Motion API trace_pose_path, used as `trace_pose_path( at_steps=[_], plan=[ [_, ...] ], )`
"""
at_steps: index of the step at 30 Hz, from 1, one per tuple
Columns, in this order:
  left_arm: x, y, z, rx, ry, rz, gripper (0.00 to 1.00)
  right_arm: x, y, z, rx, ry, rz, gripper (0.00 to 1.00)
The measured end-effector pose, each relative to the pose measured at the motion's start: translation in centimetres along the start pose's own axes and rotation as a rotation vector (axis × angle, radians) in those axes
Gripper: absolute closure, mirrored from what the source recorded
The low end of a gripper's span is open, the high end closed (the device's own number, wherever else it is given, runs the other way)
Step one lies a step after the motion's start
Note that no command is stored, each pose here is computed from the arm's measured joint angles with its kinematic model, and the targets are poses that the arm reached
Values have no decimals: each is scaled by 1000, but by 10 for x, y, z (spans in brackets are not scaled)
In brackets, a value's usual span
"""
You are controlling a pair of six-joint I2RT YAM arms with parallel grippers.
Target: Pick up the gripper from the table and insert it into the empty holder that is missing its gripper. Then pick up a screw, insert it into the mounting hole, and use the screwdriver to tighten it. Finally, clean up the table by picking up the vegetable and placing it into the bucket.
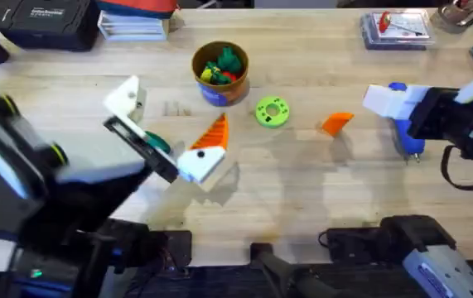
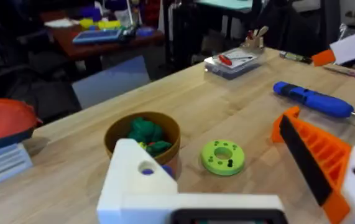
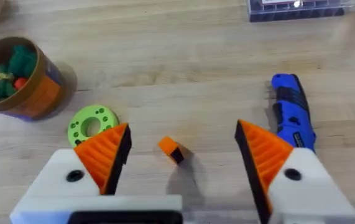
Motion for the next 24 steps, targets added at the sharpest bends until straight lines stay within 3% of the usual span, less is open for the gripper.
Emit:
trace_pose_path(
  at_steps=[7, 10, 15, 21, 24],
  plan=[
    [-28, -8, -3, -24, -106, -68, 15, 0, 0, 0, 0, 0, 0, 9],
    [-39, -10, -5, -38, -90, -56, 15, 0, 0, 0, 0, 0, 0, 7],
    [-42, -11, -5, -50, -78, -48, 15, 0, 0, 0, 0, 0, 0, 7],
    [-65, -16, -5, -78, 45, 34, 15, 0, 0, 0, 0, 0, 0, 7],
    [-65, -17, -5, -91, 43, 35, 15, 0, 0, 0, 0, 0, 0, 7]
  ],
)
Point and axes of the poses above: each hand's point on the last joint's axis, 136 mm out from that joint toward the fingers, its own z axis back along the fingers, its own y axis along the line the jaws close on, x = y × z, the point moved 7 cm from there along z, back along the fingers, and after that the axes turned 9 degrees about -z, right-handed, at the moved point
